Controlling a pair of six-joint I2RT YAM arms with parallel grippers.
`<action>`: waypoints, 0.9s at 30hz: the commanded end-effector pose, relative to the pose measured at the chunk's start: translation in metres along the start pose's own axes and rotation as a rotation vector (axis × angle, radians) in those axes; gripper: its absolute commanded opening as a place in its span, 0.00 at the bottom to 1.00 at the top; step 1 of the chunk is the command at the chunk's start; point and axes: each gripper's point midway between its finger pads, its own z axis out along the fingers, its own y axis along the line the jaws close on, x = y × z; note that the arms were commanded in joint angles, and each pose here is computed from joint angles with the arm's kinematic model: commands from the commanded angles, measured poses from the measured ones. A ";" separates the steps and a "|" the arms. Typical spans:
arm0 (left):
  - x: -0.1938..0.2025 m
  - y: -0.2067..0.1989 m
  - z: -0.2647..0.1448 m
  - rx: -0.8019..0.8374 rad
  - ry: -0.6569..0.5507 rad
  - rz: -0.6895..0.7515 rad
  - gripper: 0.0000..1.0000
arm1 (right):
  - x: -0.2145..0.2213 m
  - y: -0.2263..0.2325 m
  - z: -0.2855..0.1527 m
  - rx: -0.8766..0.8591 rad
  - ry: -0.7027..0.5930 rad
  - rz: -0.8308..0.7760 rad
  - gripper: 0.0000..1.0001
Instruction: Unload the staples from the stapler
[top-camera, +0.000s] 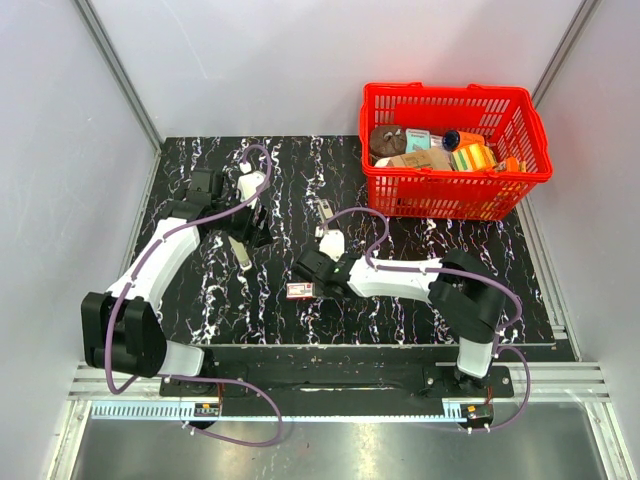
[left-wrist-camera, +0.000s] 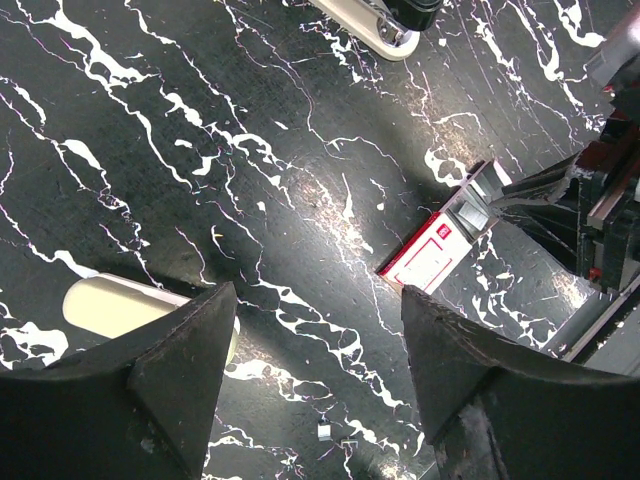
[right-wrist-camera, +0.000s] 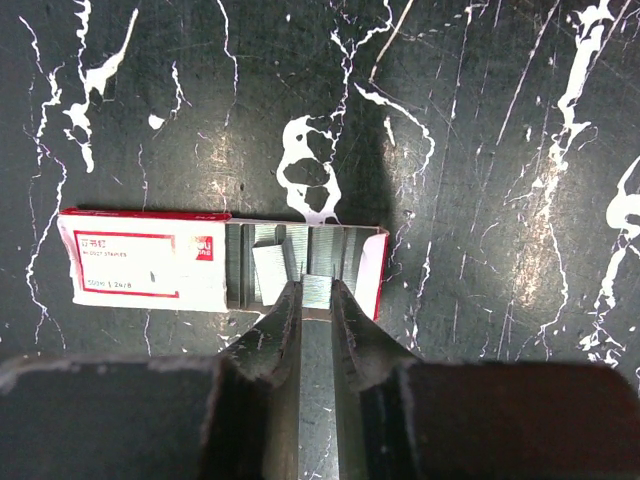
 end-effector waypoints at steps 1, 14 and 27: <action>-0.018 -0.001 -0.009 -0.027 -0.067 0.057 0.71 | -0.015 0.010 -0.002 0.003 -0.057 0.029 0.00; -0.016 -0.002 -0.009 -0.021 -0.067 0.058 0.71 | -0.017 0.009 0.002 0.015 -0.071 0.006 0.00; -0.015 -0.005 -0.009 -0.013 -0.066 0.063 0.71 | -0.017 0.014 0.005 -0.002 -0.071 -0.004 0.00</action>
